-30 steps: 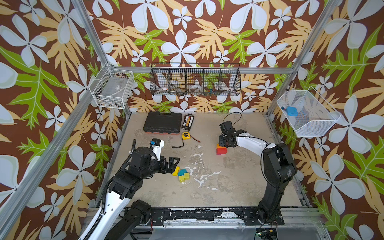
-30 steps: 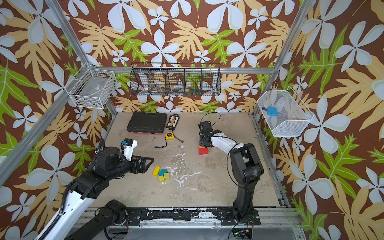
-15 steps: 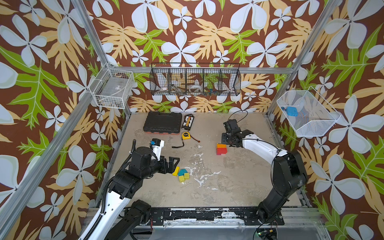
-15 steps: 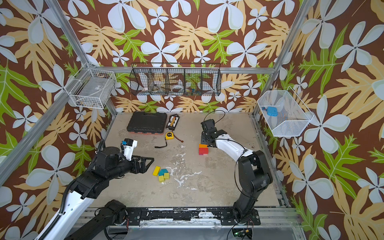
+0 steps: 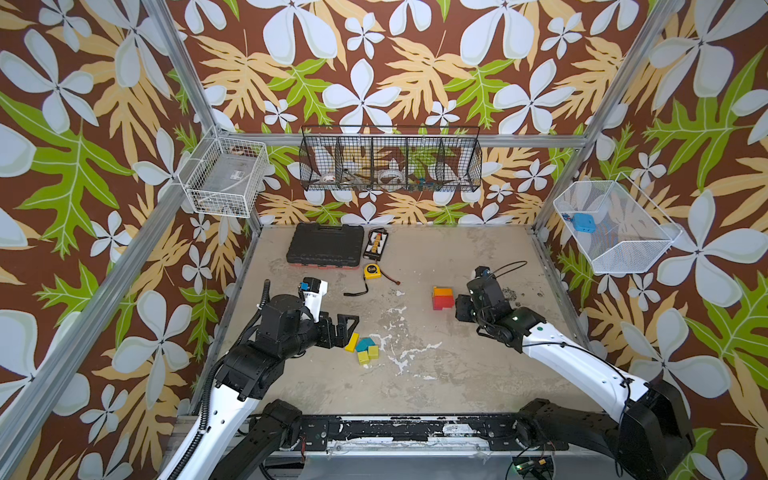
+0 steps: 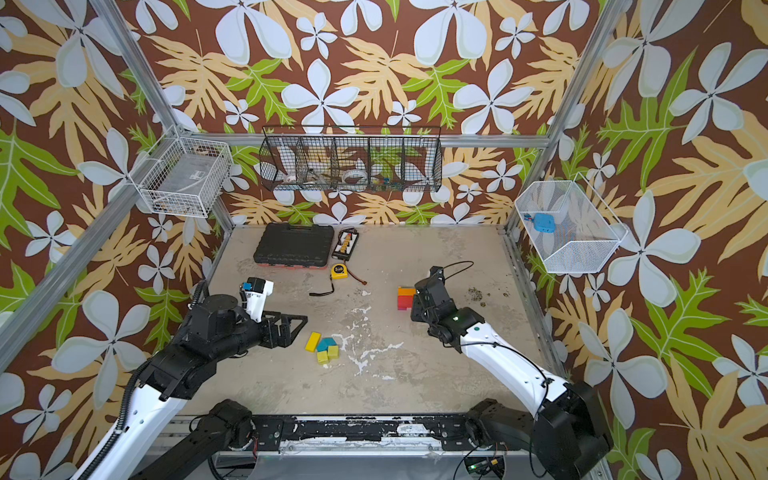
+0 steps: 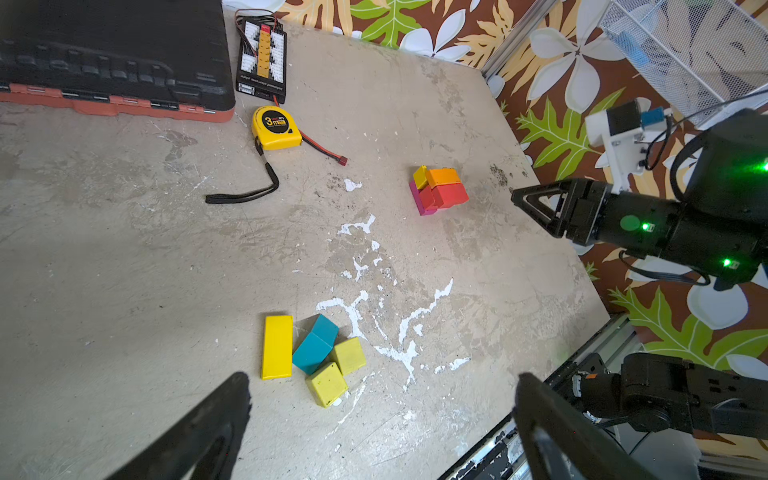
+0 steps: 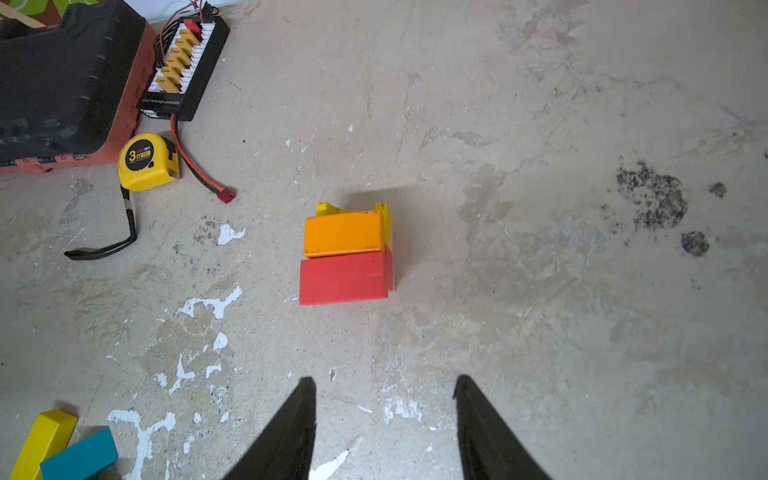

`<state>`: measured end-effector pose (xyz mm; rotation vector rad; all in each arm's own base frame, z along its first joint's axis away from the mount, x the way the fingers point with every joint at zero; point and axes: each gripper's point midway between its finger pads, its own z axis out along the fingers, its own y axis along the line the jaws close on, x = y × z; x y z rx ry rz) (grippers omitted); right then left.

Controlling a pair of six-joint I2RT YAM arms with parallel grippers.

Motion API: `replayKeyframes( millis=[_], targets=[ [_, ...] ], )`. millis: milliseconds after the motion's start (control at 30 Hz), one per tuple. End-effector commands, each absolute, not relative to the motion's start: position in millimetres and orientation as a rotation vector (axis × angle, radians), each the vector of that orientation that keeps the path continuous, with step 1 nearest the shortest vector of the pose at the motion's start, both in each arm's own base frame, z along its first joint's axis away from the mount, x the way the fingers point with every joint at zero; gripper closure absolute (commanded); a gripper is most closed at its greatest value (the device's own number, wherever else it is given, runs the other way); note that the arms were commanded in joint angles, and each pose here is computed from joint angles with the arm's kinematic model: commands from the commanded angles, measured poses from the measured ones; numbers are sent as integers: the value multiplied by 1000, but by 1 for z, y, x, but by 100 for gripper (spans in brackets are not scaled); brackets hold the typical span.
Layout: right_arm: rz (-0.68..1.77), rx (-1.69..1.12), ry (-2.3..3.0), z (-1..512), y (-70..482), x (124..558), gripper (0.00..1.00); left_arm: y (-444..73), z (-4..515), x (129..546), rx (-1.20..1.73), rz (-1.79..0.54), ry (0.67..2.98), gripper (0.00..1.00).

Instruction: Build the wood block tower

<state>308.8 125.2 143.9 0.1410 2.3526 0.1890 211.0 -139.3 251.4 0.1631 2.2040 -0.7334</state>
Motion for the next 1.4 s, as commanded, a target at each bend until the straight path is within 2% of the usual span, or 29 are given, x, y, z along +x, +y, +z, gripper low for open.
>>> replayKeyframes(
  millis=[0,333,633,1367],
  targets=[
    [219,182,2321,143,125,303,46,-140,257,212,171,-741,2178,0],
    [292,177,2332,114,129,280,47,-138,256,213,157,-726,2182,0],
    [245,163,2407,79,132,279,48,-137,257,213,155,-725,2178,0],
    [68,165,2429,76,150,337,52,-137,261,210,160,-732,2159,0]
  ],
)
